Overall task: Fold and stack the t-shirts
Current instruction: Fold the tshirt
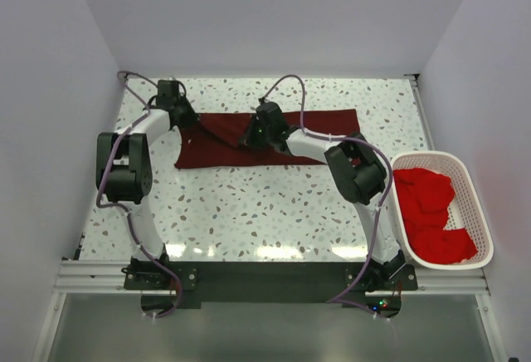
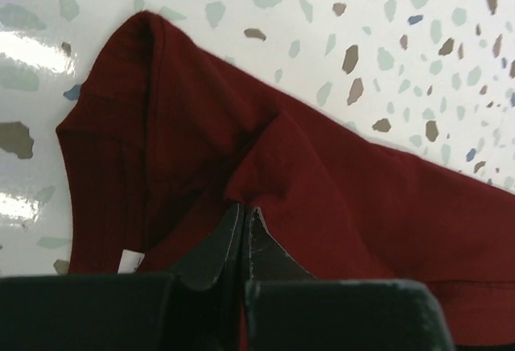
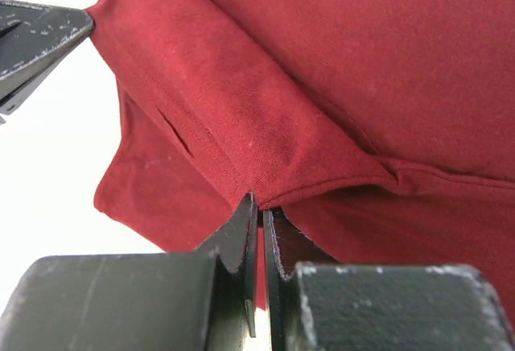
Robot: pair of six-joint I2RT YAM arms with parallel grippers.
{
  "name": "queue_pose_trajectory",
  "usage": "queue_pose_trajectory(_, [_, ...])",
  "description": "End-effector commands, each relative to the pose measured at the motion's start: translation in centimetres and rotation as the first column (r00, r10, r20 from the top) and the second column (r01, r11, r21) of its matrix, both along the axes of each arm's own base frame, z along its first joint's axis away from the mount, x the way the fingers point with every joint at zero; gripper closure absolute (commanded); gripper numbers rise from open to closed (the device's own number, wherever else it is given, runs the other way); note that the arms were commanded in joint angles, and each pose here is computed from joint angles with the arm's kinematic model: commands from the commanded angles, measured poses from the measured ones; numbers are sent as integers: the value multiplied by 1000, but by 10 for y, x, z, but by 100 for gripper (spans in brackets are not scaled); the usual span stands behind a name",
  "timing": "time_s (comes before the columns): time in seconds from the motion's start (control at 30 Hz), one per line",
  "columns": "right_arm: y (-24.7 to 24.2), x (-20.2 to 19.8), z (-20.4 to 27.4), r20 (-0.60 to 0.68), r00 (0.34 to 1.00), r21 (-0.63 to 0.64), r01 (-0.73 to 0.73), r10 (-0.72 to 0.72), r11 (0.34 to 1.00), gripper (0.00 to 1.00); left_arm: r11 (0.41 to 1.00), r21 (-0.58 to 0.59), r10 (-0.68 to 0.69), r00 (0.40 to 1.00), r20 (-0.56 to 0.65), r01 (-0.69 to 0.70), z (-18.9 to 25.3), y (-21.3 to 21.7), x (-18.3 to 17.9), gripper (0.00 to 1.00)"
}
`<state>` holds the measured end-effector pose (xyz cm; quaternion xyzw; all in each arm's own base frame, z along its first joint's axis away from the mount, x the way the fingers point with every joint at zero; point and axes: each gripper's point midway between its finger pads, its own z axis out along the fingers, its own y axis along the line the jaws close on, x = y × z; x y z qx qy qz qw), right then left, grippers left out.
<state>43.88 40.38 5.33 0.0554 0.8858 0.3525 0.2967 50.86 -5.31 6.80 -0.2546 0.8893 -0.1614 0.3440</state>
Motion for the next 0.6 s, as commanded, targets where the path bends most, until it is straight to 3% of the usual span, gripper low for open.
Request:
queue_pose_trajectory(0.0, [-1, 3, 40, 57, 998, -3, -35, 36, 999, 100, 994, 108, -8, 999, 39, 3, 30, 7, 1, 97])
queue_pose_trajectory(0.3, [-13, -3, 25, 23, 999, -74, -41, 42, 996, 98, 984, 175, 2, 1000, -19, 1, 17, 4, -13, 81])
queue_pose_trajectory(0.4, [-15, -6, 32, 37, 997, -93, -63, 67, 994, 83, 985, 172, 5, 1000, -7, -3, 28, 5, -16, 76])
queue_pose_trajectory(0.43, [-17, -7, 34, 44, 996, -106, -72, 77, 992, 72, 983, 181, 16, 1000, -1, -15, 34, 7, -17, 72])
queue_pose_trajectory(0.57, [-34, -6, 48, 97, 993, -180, -49, 67, 982, 57, 980, 195, 38, 999, 23, -42, 53, 12, -23, 60])
